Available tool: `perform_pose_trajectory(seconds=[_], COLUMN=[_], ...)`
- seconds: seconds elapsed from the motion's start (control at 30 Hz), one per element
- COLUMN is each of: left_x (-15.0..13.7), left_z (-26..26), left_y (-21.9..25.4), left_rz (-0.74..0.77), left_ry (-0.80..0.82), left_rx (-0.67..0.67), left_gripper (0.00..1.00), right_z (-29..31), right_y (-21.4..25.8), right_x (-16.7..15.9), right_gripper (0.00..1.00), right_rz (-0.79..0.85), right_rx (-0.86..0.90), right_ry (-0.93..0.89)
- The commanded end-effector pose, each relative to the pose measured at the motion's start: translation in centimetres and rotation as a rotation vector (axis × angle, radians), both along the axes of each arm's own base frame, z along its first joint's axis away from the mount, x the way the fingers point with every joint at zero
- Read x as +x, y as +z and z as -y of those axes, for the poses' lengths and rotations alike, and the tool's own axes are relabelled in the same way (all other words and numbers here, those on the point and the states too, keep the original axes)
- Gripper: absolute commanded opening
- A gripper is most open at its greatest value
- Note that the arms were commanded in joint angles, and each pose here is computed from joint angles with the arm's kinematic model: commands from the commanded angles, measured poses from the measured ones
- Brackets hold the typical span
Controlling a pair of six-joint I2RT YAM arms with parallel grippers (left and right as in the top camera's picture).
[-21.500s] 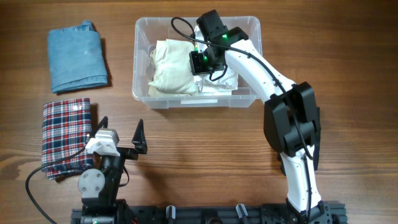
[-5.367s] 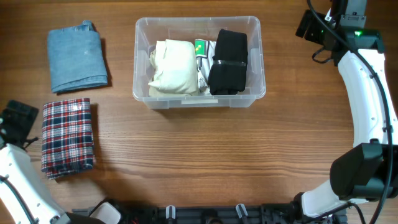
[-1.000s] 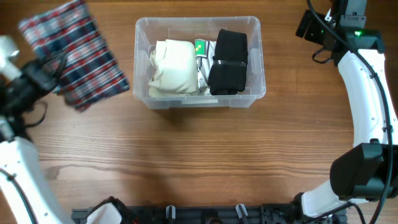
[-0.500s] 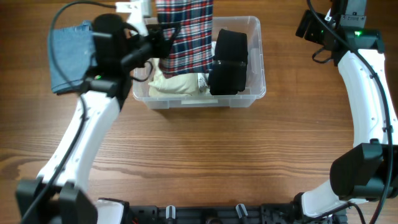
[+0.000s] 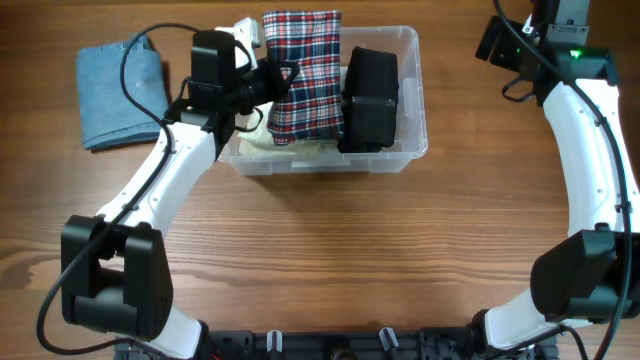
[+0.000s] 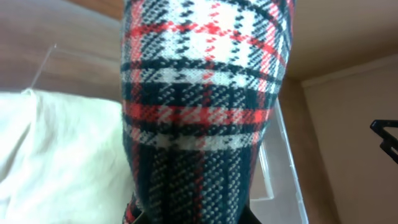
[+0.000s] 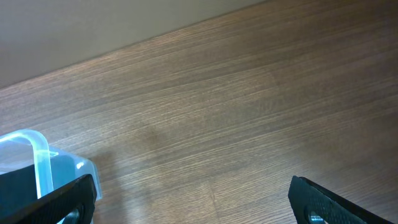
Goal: Pack container
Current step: 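Carry the plaid cloth right and lower it into the bin's middle, then lay the plaid cloth flat over the cream cloth with the left gripper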
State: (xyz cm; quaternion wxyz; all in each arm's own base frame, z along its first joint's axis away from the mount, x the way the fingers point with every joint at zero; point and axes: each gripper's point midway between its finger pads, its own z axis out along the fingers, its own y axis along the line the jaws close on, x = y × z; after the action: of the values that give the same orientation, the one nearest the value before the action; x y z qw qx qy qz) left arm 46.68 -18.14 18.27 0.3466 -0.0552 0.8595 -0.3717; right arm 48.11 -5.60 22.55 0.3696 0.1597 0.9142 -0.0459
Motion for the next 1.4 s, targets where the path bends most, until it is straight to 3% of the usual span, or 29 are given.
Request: perform_pose_trajectory(seconds=[0.0,0.27,0.37,0.5,0.57,0.63,0.67,0.73,0.8,0.87,0.9,1.07,1.37], left_x=[0.4,-0.2,-0.2,-0.3,-0.4,-0.4,-0.4,-0.2,0.1,0.7,0.8,1.5,0.2], left_z=[0.0,1.5,1.5,1.5,1.5,1.4,1.4,1.2,0.7,-0.1,-0.4,-1.5,-1.9], left_y=[1.4,-1.1,-1.2,-1.4,-1.6,-1.7,-1.7,-1.8,-1.9,-2.2,-2.2,-2.5,-4.2], left_rz=[0.019,-0.052,-0.053,-0.061,-0.07,-0.07,-0.07,-0.068,-0.064,-0.056,-0.053,-0.043,-0.113], left_ry=[0.013,-0.041,-0.043,-0.042,-0.041,-0.044,-0.041,-0.027,-0.001,0.049,0.065,0.131,0.109], left_rx=[-0.025,-0.039,-0.038,-0.035,-0.032,-0.027,-0.024,-0.015,0.003,0.035,0.045,0.089,0.139], left_gripper=[0.04,0.04,0.12,0.12,0.19,0.2,0.25,0.49,0.55,0.75,0.77,0.78,0.56], right_z=[-0.1,-0.1,-0.1,-0.1,-0.1,-0.1,-0.1,-0.1,-0.1,-0.1,-0.1,-0.1,-0.1], right_y=[-0.9,-0.9,-0.9,-0.9,-0.9,-0.9,-0.9,-0.9,-0.9,-0.9,-0.9,-0.9,-0.9], right_x=[0.1,0.1,0.1,0.1,0.1,0.1,0.1,0.1,0.1,0.1,0.1,0.1,0.1], right_gripper=[1.0,1.0,1.0,1.0,1.0,1.0,1.0,1.0,1.0,1.0,1.0,1.0,1.0], right_rz=[-0.017,-0.017,-0.017,-0.017,-0.017,-0.017,-0.017,-0.017,-0.017,-0.017,-0.017,-0.017,-0.017], right_rx=[0.017,0.017,0.017,0.017,0.017,0.017,0.017,0.017,0.017,0.017,0.017,0.017,0.017], right_ry=[-0.006,-0.006,-0.006,-0.006,-0.006,-0.006,-0.006,-0.006,-0.006,-0.006,-0.006,-0.006,-0.006])
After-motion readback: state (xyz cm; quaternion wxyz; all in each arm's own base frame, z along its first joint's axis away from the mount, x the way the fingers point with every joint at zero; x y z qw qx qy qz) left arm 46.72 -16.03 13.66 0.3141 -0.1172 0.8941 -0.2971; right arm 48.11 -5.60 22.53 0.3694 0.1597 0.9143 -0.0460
